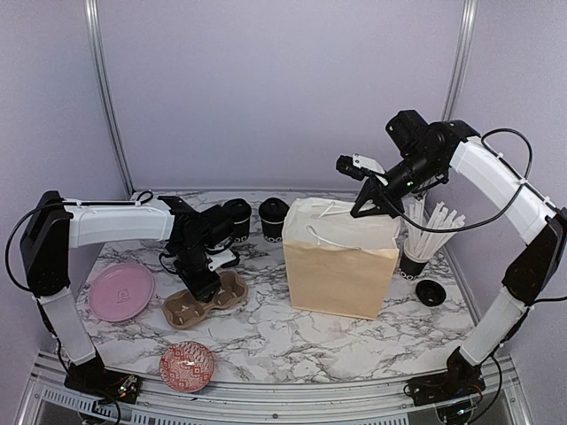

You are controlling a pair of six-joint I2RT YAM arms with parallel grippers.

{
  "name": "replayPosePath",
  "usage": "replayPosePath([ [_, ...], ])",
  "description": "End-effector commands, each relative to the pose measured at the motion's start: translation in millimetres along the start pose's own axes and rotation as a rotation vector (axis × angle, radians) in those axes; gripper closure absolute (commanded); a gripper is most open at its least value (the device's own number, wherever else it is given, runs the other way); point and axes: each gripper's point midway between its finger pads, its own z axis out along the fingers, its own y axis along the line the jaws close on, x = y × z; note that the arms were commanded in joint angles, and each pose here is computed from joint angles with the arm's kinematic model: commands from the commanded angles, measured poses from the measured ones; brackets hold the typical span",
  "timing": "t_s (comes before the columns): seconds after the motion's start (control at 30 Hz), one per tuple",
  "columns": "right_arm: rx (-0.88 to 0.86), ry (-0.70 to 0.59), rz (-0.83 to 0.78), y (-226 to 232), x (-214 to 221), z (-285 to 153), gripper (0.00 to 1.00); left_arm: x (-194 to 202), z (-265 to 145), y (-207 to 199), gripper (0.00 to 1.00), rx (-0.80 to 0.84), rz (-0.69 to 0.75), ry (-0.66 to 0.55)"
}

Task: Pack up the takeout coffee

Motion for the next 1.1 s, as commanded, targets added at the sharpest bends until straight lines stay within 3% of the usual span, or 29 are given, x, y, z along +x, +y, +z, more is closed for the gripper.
replayPosePath([
  [0.0, 0.020, -0.023, -0.020, -1, -7, -6, 0.96, 14, 12, -9, 0.47, 0.048, 0.046, 0.070],
  [0.23, 0.017, -0.021, -0.015, 0, -6, -6, 0.96, 12, 18, -9, 0.50, 0.047, 0.053, 0.078],
  [0.7, 0.015, -0.015, 0.000, -1, -3, -3, 0.96, 6, 11, -13, 0.68, 0.073, 0.043, 0.051],
  [0.9, 0.008, -0.003, 0.007, -2, 0, 2, 0.96, -11, -25, -8, 0.70, 0.059, 0.009, -0.071],
  [1.07, -0.004, -0.005, 0.007, 1, 0, 1, 0.96, -24, -84, -4, 0.71, 0.058, -0.028, -0.237],
])
